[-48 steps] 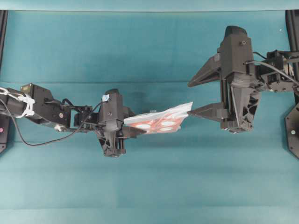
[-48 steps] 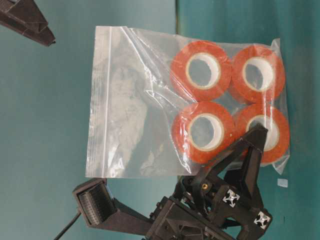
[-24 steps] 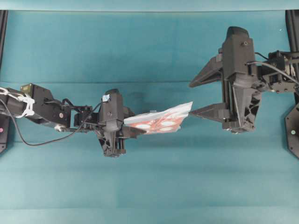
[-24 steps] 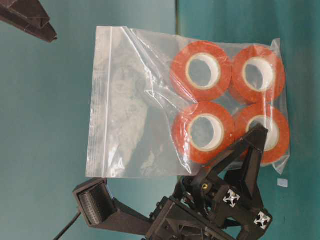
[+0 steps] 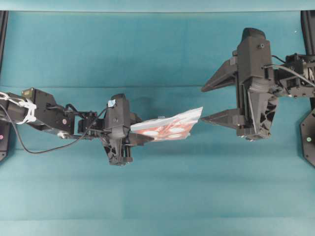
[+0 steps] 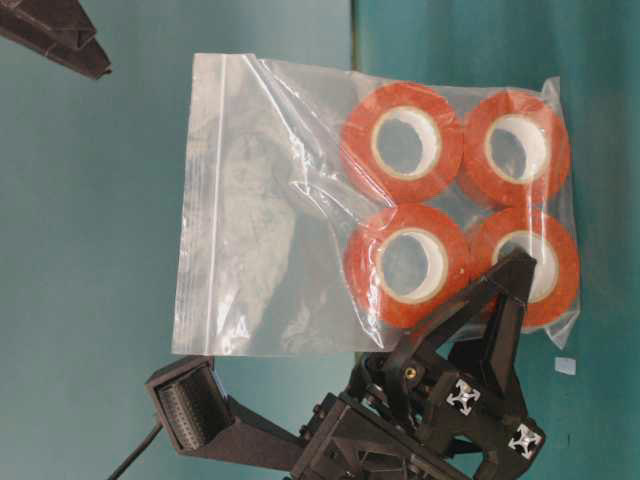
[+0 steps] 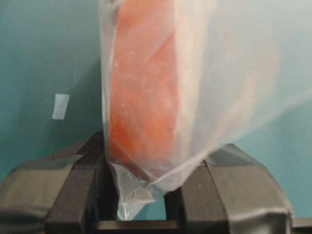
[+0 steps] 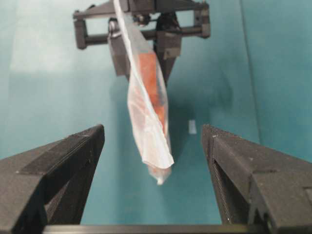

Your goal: Hand over the clear zip bag and make it stand upright.

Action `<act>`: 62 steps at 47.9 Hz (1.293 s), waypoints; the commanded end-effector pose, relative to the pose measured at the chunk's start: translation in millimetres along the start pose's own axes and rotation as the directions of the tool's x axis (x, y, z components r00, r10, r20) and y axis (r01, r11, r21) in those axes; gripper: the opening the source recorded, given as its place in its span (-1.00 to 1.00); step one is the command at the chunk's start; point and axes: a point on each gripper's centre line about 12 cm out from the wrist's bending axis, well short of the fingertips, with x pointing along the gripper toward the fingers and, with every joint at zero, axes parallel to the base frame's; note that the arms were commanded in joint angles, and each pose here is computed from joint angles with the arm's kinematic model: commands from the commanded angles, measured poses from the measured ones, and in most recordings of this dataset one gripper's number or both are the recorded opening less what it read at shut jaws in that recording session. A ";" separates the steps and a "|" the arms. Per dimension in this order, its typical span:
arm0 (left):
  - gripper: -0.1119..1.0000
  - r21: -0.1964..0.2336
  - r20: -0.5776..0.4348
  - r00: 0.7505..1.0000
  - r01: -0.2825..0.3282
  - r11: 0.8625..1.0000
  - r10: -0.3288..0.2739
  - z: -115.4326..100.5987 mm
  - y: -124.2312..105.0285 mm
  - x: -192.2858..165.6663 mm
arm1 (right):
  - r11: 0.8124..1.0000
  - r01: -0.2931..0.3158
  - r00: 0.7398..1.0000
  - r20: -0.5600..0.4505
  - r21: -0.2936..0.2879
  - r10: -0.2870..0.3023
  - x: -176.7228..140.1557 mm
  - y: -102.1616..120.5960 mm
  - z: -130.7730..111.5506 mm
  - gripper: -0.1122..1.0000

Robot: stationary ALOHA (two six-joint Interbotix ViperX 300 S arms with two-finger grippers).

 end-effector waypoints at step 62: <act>-0.37 0.001 0.012 1.000 0.002 1.000 -0.002 3.9 -0.9 -1.0 | 1.000 0.002 1.000 0.029 0.011 -0.003 -4.1 0.0 2.8 0.75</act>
